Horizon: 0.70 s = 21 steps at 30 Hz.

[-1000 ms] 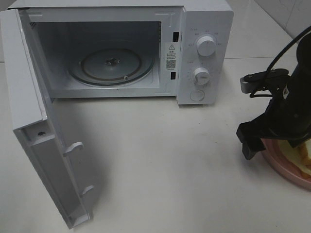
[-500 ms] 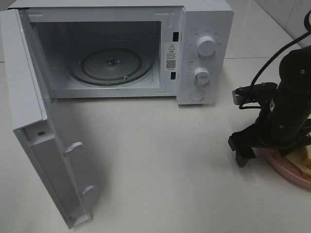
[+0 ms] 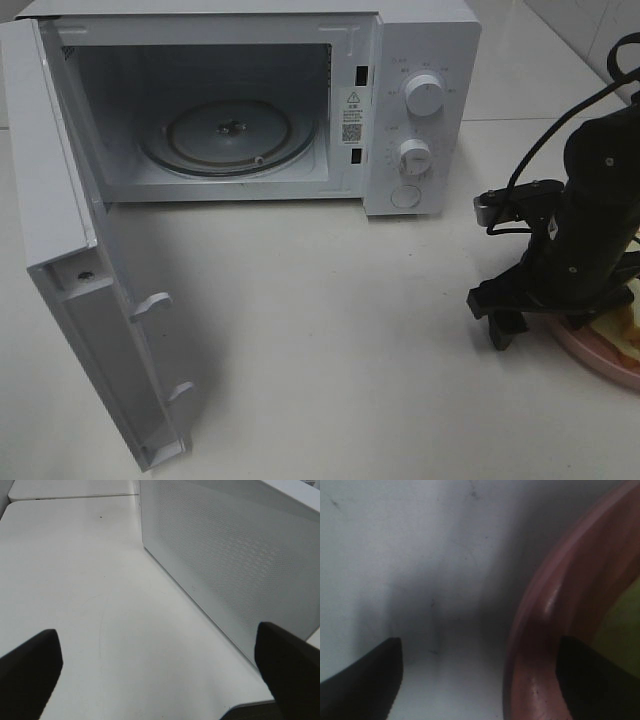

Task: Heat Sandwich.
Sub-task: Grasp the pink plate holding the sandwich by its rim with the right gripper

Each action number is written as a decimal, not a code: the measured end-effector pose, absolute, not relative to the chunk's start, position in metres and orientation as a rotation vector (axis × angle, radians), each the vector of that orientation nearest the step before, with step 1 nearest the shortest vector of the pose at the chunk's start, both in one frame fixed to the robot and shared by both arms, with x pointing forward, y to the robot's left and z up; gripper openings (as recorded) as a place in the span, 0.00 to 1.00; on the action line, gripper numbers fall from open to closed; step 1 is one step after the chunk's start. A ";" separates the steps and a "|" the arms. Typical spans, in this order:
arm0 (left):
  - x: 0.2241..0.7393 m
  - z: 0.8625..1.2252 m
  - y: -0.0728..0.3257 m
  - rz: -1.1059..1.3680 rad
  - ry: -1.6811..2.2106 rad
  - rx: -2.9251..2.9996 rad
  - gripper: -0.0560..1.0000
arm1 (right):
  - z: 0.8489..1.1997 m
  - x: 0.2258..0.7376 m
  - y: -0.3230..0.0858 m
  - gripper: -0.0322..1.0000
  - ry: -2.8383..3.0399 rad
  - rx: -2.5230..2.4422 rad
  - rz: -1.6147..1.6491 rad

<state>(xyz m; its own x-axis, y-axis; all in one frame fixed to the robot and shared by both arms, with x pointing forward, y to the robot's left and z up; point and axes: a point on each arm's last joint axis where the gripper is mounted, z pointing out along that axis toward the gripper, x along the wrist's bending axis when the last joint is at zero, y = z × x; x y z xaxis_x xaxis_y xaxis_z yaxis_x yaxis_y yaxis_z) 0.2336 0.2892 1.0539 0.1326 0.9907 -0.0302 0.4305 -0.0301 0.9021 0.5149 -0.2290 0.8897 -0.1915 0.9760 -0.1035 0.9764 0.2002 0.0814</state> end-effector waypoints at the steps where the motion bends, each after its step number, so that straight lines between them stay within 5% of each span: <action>1: 0.234 1.054 0.289 0.860 1.418 1.589 0.99 | 0.890 0.515 -0.229 0.75 2.327 1.909 -0.006; 4: 0.234 1.054 0.289 0.860 1.418 1.589 0.99 | 0.890 0.515 -0.229 0.61 2.317 1.917 -0.008; 7: 0.234 1.054 0.289 0.860 1.418 1.589 0.99 | 0.890 0.515 -0.232 0.33 2.321 1.895 -0.039; 11: 0.234 1.054 0.289 0.860 1.418 1.589 0.99 | 0.890 0.515 -0.234 0.12 2.320 1.877 -0.064; 21: 0.234 1.054 0.289 0.860 1.418 1.589 0.99 | 0.891 0.516 -0.235 0.09 2.315 1.863 -0.077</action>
